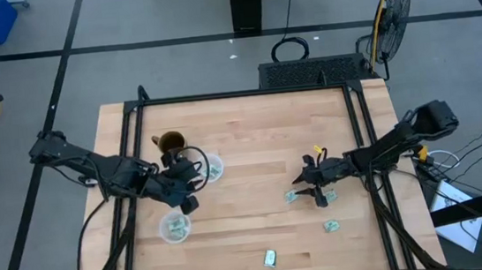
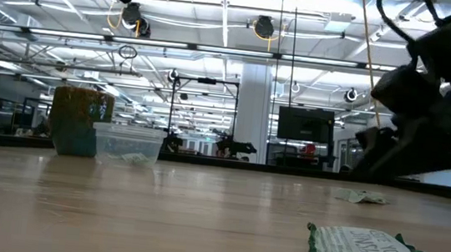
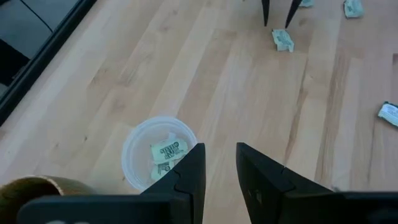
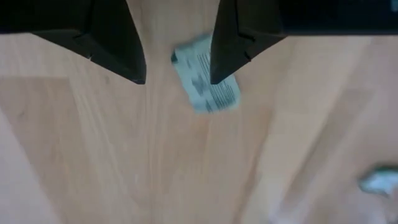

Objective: Pick and place Stevia / Truvia into bins
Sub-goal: Put the stevia packet into the bottom transparent container

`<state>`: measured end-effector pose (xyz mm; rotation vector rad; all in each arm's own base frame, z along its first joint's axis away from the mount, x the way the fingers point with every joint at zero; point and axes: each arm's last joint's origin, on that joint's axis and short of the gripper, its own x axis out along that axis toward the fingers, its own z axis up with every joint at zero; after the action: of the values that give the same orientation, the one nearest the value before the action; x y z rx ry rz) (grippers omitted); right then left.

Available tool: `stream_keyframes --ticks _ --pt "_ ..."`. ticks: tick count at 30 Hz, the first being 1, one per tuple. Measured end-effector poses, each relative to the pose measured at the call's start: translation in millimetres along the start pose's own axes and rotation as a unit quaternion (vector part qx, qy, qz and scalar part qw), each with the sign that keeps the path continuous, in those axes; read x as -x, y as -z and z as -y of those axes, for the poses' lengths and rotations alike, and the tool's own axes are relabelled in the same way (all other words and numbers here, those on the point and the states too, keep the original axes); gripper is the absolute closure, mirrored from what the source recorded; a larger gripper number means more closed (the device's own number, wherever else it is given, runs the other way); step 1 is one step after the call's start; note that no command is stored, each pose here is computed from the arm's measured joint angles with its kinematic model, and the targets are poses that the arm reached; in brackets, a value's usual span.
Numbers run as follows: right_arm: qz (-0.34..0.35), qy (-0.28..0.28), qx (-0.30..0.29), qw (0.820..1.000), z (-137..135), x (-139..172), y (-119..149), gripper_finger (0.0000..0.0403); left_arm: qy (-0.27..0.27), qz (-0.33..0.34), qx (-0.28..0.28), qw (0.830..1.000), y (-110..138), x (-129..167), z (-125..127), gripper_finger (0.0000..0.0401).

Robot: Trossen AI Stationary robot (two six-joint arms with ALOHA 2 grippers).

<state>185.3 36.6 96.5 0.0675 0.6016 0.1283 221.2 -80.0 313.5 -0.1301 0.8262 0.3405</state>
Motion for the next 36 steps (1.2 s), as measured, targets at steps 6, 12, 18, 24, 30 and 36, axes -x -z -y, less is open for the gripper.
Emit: stream_keyframes --ticks 6,12,18,24,30,36 --pt "-0.021 0.010 -0.015 1.000 1.5 -9.0 9.6 0.0224 -0.002 0.002 0.000 1.000 -0.1 0.0 -0.1 0.0308" --pt "-0.031 0.025 -0.017 0.999 3.7 -12.4 13.8 0.0248 -0.002 0.002 0.000 1.000 -0.1 0.0 -0.1 0.0308" --pt "-0.011 0.021 -0.029 0.999 3.5 -12.7 10.2 0.0317 -0.015 0.011 -0.014 1.000 -0.7 0.0 -0.8 0.0308" --pt "0.031 0.030 -0.002 0.999 3.3 -12.5 2.6 0.0394 -0.062 0.041 0.020 0.997 -3.5 -1.7 -5.2 0.0308" --pt "0.132 0.053 0.055 0.988 3.4 -10.9 -19.7 0.0398 -0.089 0.084 0.104 0.987 -11.5 -23.1 -15.4 0.0308" --pt "0.202 0.077 0.109 0.970 6.7 -17.8 -56.0 0.0399 -0.039 0.108 0.099 0.988 -17.4 -64.9 -20.0 0.0308"
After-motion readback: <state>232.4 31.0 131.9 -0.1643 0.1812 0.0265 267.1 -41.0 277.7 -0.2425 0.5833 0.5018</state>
